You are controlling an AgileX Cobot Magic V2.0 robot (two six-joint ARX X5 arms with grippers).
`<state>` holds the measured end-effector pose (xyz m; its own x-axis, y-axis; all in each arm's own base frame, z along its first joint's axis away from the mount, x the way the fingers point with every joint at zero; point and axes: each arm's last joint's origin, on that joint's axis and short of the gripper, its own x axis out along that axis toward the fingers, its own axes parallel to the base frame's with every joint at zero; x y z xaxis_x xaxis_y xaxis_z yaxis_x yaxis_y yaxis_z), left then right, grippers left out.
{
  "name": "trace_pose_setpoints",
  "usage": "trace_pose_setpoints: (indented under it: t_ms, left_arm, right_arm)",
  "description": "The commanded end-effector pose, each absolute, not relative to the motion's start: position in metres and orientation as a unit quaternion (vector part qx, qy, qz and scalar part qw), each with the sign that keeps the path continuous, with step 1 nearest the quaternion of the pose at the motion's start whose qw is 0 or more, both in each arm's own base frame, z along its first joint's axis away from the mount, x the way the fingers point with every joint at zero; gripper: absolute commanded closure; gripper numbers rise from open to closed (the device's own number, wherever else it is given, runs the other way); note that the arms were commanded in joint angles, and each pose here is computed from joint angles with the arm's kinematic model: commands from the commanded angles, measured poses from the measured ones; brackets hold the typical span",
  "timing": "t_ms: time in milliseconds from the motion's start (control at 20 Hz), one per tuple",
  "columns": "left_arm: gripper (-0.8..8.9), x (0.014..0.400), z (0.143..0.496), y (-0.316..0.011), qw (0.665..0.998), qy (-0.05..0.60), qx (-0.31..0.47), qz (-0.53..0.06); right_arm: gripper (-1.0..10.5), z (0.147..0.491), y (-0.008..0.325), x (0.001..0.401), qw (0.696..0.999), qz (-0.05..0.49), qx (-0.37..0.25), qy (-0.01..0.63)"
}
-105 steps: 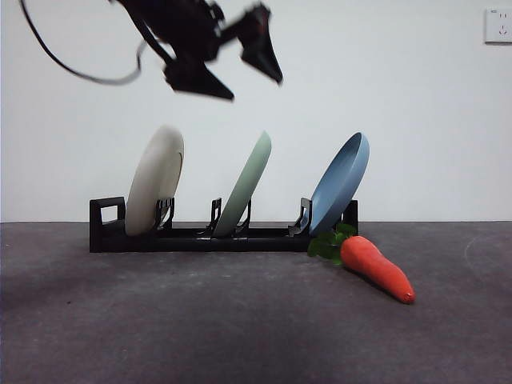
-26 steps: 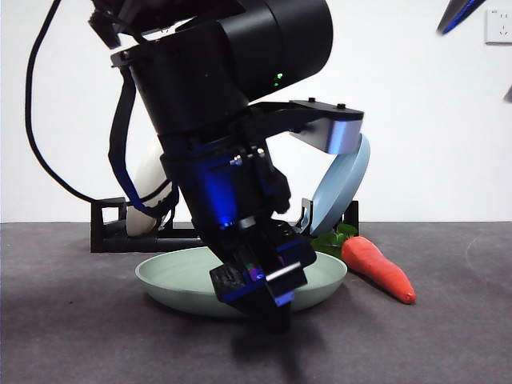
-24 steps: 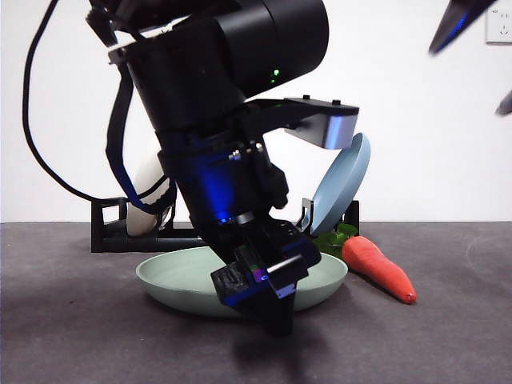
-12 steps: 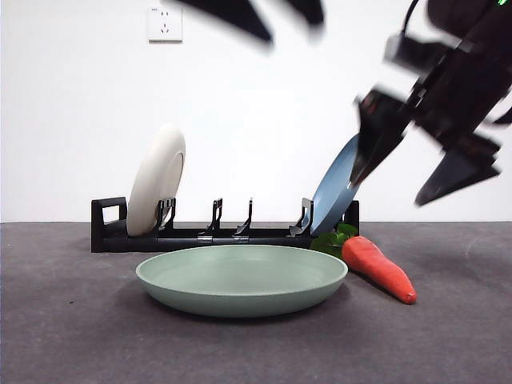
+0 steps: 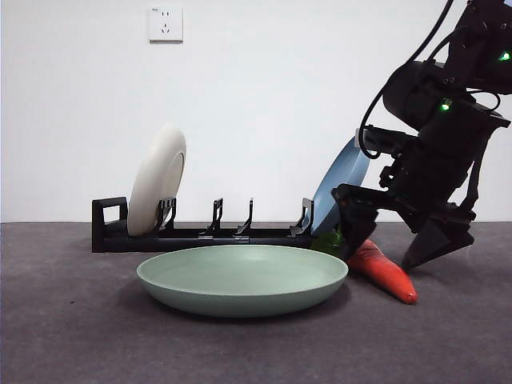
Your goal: Take the green plate from the plate rack,put the plate on the table,take the carrot from the table,put the carrot in the plate
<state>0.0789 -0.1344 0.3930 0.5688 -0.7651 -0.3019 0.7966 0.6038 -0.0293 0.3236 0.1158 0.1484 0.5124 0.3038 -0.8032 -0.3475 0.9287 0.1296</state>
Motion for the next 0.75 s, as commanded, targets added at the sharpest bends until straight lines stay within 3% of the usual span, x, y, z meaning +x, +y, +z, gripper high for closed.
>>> trace_pose_setpoints:
  t_ms: [50, 100, 200, 300, 550, 750]
  left_arm:
    - [4.99, 0.077, 0.394, -0.131, 0.884, 0.146, 0.036, -0.442]
    - [4.99, 0.076, 0.394, -0.131, 0.884, 0.145, 0.035, -0.442]
    - [4.99, 0.076, 0.394, -0.130, 0.885, 0.144, 0.035, -0.442]
    - [4.99, 0.076, 0.394, -0.130, 0.885, 0.144, 0.035, -0.442]
    - [4.99, 0.076, 0.394, -0.130, 0.885, 0.144, 0.035, -0.442]
    - [4.99, 0.076, 0.394, -0.130, 0.885, 0.145, 0.037, -0.440]
  right_arm:
    - [5.7, 0.141, 0.117, 0.325, 0.864, 0.183, -0.017, 0.468]
    - [6.1, 0.141, 0.117, 0.325, 0.864, 0.181, -0.012, 0.470]
    - [8.3, 0.141, 0.117, 0.325, 0.863, 0.182, -0.010, 0.470]
    - [9.5, 0.141, 0.118, 0.324, 0.862, 0.185, -0.009, 0.471]
    - [9.6, 0.144, 0.117, 0.323, 0.863, 0.185, -0.009, 0.470]
    - [9.6, 0.179, 0.130, 0.310, 0.878, 0.211, -0.009, 0.430]
